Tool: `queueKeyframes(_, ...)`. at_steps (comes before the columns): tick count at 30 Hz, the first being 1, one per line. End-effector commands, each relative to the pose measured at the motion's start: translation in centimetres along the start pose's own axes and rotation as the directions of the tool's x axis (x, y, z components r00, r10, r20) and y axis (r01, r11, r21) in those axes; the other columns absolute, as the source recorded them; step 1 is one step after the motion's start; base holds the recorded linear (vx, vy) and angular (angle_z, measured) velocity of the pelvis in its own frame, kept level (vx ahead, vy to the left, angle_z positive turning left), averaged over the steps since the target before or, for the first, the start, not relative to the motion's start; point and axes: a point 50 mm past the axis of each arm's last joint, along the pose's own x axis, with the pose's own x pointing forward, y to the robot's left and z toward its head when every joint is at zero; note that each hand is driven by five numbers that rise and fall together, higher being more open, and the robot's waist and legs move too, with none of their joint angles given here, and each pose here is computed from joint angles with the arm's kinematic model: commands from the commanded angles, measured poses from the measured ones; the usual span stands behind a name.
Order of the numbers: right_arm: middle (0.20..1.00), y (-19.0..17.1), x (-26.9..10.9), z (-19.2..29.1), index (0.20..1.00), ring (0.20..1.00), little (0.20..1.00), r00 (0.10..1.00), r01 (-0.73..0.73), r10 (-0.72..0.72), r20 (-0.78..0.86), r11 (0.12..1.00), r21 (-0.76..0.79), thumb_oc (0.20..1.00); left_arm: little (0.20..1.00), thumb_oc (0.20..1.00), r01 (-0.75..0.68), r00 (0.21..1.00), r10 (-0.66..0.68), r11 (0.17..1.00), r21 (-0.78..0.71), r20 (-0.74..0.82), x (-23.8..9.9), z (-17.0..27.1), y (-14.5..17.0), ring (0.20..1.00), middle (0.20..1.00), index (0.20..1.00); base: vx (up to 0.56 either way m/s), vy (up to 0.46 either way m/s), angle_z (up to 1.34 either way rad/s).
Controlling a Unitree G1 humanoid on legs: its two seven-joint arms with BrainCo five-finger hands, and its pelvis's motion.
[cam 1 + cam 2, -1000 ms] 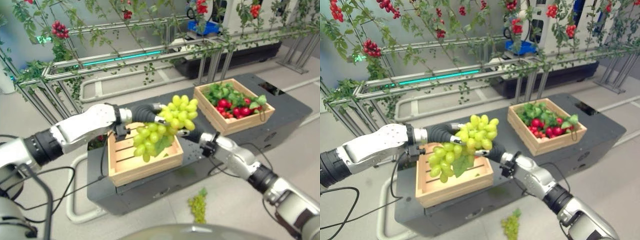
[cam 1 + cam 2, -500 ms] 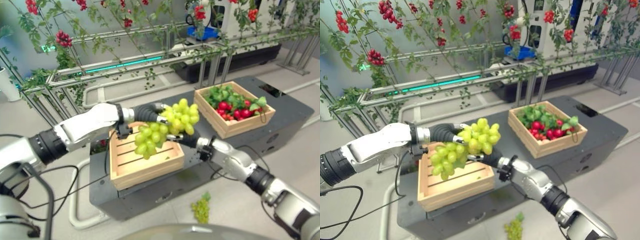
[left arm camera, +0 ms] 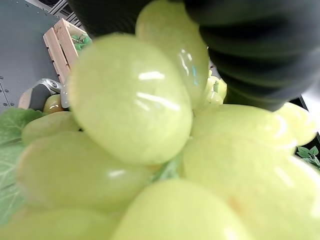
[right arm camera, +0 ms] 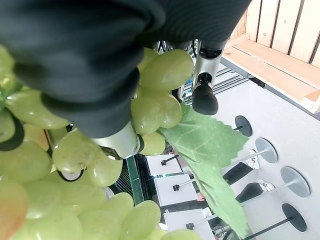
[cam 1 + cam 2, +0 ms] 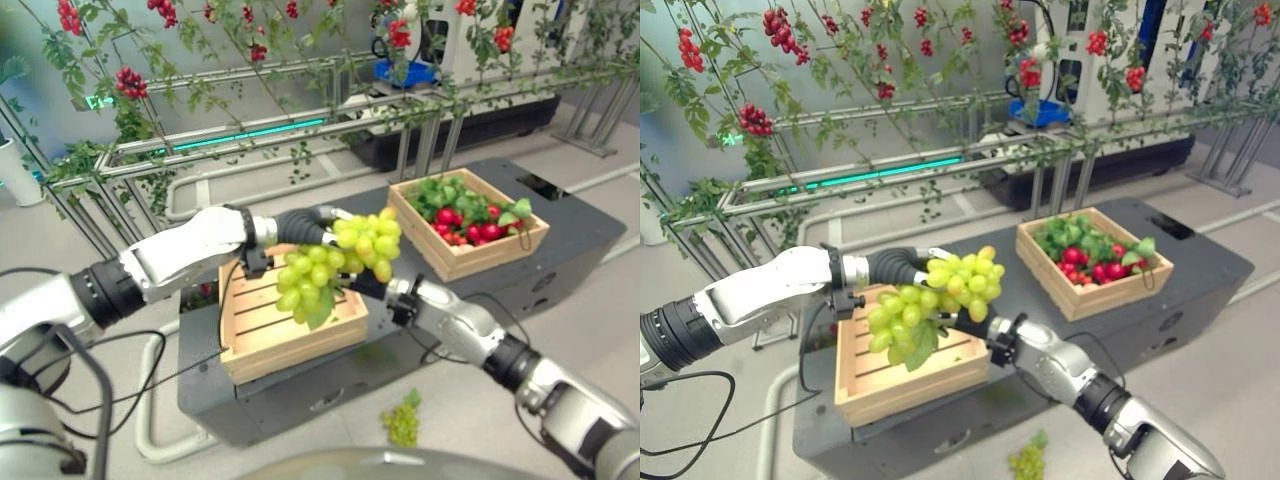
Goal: Pick up the fruits from the basket on one side to the basket on the other side
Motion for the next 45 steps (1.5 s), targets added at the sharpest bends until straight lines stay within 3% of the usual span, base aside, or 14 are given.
queueKeyframes(1,0.200,4.5,3.4,3.3,0.200,0.200,0.200,0.959,-0.246,0.247,0.141,0.969,-0.021,0.200,0.200,0.200,-0.065,0.981,0.053,0.996,0.061,0.185,0.3,3.8,1.5,0.200,0.200,0.200,0.00,0.000,0.00)
queueKeyframes(2,0.561,4.4,3.4,3.2,0.561,0.561,0.561,0.959,-0.245,0.245,0.140,0.969,-0.019,0.561,0.200,0.200,-0.067,0.981,0.054,0.996,0.063,0.187,0.2,3.8,1.5,0.200,0.200,0.200,0.00,0.000,0.00)
queueKeyframes(3,1.000,4.3,3.2,3.1,1.000,1.000,1.000,0.961,-0.238,0.237,0.139,0.971,-0.016,1.000,0.200,0.200,-0.074,0.980,0.061,0.995,0.064,0.191,0.1,3.9,1.6,0.200,0.200,0.200,0.00,0.000,0.00)
queueKeyframes(28,1.000,3.4,2.8,4.0,1.000,1.000,1.000,0.955,-0.191,0.180,0.237,0.981,0.025,1.000,0.200,0.200,-0.107,0.972,0.097,0.994,0.036,0.214,-0.2,3.3,1.5,0.200,0.200,0.200,0.00,0.000,0.00)
queueKeyframes(38,1.000,1.9,1.7,7.2,1.000,1.000,1.000,0.896,-0.096,0.075,0.438,0.995,0.025,1.000,0.200,0.200,-0.147,0.964,0.140,0.989,0.013,0.228,-0.7,3.1,1.8,0.200,0.200,0.200,0.00,0.000,0.00)
queueKeyframes(45,1.000,1.1,0.7,9.8,1.000,1.000,1.000,0.791,-0.031,-0.014,0.612,0.997,0.064,1.000,0.200,0.200,-0.195,0.951,0.190,0.981,-0.006,0.245,-0.8,2.9,2.3,0.200,0.200,0.200,0.00,0.001,0.01)
